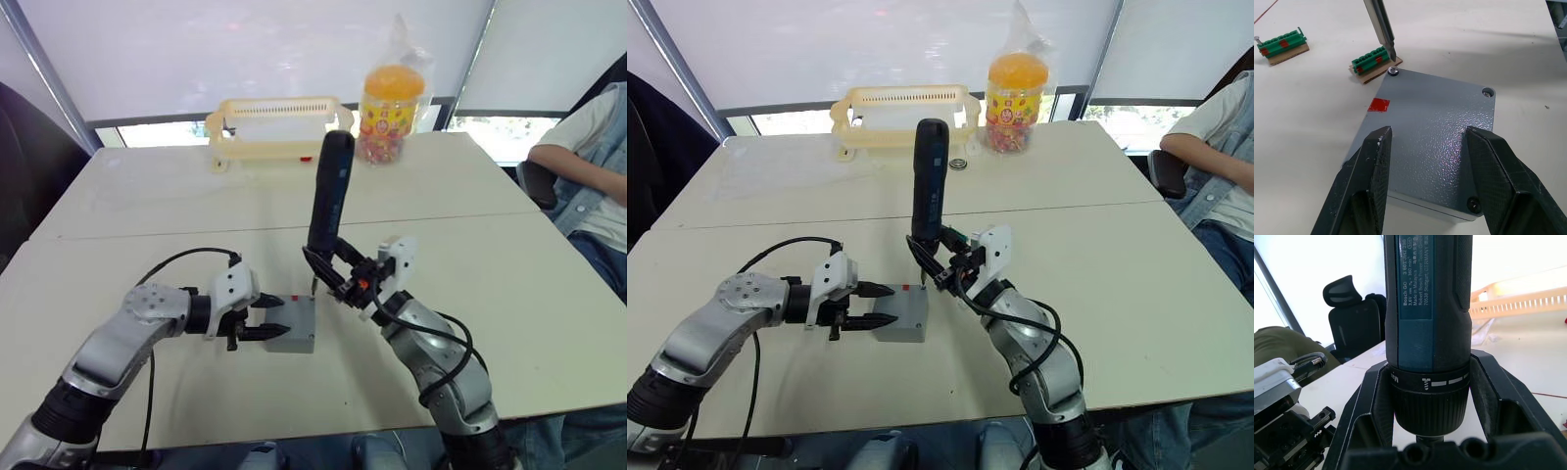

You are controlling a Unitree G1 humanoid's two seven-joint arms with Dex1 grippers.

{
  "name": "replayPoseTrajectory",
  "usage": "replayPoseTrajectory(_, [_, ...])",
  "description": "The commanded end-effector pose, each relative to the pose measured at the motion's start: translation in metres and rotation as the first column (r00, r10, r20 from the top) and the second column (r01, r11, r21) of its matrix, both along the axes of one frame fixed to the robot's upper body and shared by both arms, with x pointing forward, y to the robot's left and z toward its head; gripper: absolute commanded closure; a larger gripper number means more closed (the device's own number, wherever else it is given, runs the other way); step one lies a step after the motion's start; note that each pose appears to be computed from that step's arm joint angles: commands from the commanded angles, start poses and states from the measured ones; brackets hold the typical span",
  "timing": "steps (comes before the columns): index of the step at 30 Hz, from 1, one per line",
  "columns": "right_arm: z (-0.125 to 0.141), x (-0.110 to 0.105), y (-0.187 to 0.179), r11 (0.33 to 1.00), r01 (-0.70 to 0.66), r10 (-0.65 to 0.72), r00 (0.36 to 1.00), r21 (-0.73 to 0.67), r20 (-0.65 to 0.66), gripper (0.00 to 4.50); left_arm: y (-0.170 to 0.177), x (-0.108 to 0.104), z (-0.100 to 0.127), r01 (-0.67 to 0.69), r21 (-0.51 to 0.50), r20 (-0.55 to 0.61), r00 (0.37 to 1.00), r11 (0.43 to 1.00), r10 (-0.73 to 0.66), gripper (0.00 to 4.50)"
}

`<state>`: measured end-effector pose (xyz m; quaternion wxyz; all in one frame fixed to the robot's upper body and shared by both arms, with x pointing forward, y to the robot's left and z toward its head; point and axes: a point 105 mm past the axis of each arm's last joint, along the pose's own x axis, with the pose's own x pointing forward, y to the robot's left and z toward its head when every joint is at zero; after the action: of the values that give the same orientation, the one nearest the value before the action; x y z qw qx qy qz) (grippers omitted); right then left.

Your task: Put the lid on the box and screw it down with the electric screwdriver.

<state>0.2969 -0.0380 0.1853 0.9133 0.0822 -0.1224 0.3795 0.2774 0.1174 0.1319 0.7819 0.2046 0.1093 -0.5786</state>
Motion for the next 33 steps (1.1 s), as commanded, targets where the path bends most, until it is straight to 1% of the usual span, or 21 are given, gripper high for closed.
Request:
replayPoseTrajectory(1, [0.022, -0.006, 0.002, 0.999, -0.020, 0.016, 0.996, 0.044, 0.089, 2.72, 0.005, 0.000, -0.017, -0.027, 0.048, -0.051, 0.998, 0.998, 0.029, 2.09])
replayPoseTrajectory(16, [0.008, 0.000, 0.003, 1.000, -0.007, 0.006, 0.997, 0.012, 0.075, 2.72, 0.004, 0.000, -0.017, -0.037, 0.046, -0.049, 0.998, 0.998, 0.039, 2.09])
replayPoseTrajectory(26, [0.002, -0.010, 0.017, 0.996, -0.046, 0.058, 0.988, -0.082, 0.142, 2.72, 0.006, 0.001, -0.018, -0.043, 0.047, -0.047, 0.998, 0.998, 0.045, 2.09])
replayPoseTrajectory(33, [-0.002, -0.015, 0.017, 0.993, -0.053, 0.069, 0.985, -0.107, 0.157, 2.72, 0.006, 0.001, -0.020, -0.043, 0.049, -0.049, 0.998, 0.998, 0.045, 2.09])
